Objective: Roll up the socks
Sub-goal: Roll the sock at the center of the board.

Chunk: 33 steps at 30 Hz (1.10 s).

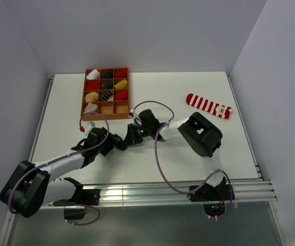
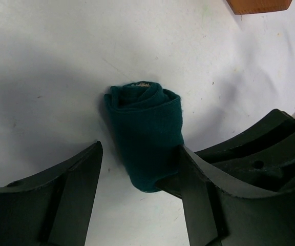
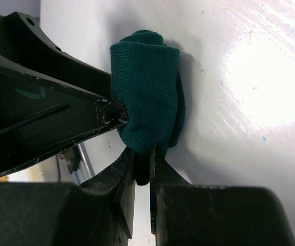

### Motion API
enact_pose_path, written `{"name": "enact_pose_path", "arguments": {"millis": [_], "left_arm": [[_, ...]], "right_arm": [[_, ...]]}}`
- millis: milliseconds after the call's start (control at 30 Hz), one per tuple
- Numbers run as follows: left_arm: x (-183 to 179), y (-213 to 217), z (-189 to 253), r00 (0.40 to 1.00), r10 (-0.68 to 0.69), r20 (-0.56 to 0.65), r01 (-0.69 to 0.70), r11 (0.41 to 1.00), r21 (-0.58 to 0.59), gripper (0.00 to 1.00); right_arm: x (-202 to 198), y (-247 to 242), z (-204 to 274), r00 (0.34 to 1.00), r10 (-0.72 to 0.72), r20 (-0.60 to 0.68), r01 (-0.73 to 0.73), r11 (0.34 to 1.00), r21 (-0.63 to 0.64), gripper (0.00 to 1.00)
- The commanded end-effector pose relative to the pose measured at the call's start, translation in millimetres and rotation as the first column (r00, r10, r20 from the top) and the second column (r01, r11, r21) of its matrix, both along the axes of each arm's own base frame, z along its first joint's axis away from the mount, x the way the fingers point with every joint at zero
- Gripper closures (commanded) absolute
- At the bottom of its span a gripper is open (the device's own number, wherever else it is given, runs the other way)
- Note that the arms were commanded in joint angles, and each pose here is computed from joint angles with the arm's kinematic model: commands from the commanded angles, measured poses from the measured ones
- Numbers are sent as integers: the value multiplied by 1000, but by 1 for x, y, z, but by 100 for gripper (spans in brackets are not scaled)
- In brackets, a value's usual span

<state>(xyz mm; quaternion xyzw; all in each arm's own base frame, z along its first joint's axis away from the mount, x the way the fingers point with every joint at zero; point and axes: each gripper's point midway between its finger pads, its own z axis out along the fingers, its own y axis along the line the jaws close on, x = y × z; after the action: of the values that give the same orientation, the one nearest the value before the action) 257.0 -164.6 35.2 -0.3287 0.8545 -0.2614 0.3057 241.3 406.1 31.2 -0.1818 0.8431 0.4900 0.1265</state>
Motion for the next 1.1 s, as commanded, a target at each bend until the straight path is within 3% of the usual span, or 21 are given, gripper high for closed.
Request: {"name": "enact_pose_path", "arguments": {"millis": [0,433,533,733,800,833,967,1067], "left_arm": [[3,1,-5,1000,15,-10,-15,999,30,34],[1,2,-28,996,-5,-85,13,996,91,35],[-5,0,-39,990,-24,-138,39,994,107,39],[-23,1,-66,952,-72,-299,132,974,183,63],[-24,-2,-74,935,-101,-341,183,959,217,75],[-30,2,-78,918,-102,-382,204,949,239,78],[-35,3,-87,884,-129,-449,297,897,327,99],[-27,3,-82,887,-142,-440,329,863,384,100]], "right_arm": [[-21,-6,-30,990,5,-142,-12,998,-54,100],[-24,-3,-33,980,1,-200,-7,1000,-27,100],[-23,-2,-33,975,-7,-222,5,1000,-9,100],[-19,-4,-32,967,-36,-253,41,999,16,99],[-17,-5,-31,972,-42,-233,46,999,12,93],[-15,-6,-26,975,-47,-219,50,999,12,83],[-4,-12,-12,989,-87,-120,86,996,-11,63],[3,-29,0,993,-118,-5,118,991,-61,55]]}}
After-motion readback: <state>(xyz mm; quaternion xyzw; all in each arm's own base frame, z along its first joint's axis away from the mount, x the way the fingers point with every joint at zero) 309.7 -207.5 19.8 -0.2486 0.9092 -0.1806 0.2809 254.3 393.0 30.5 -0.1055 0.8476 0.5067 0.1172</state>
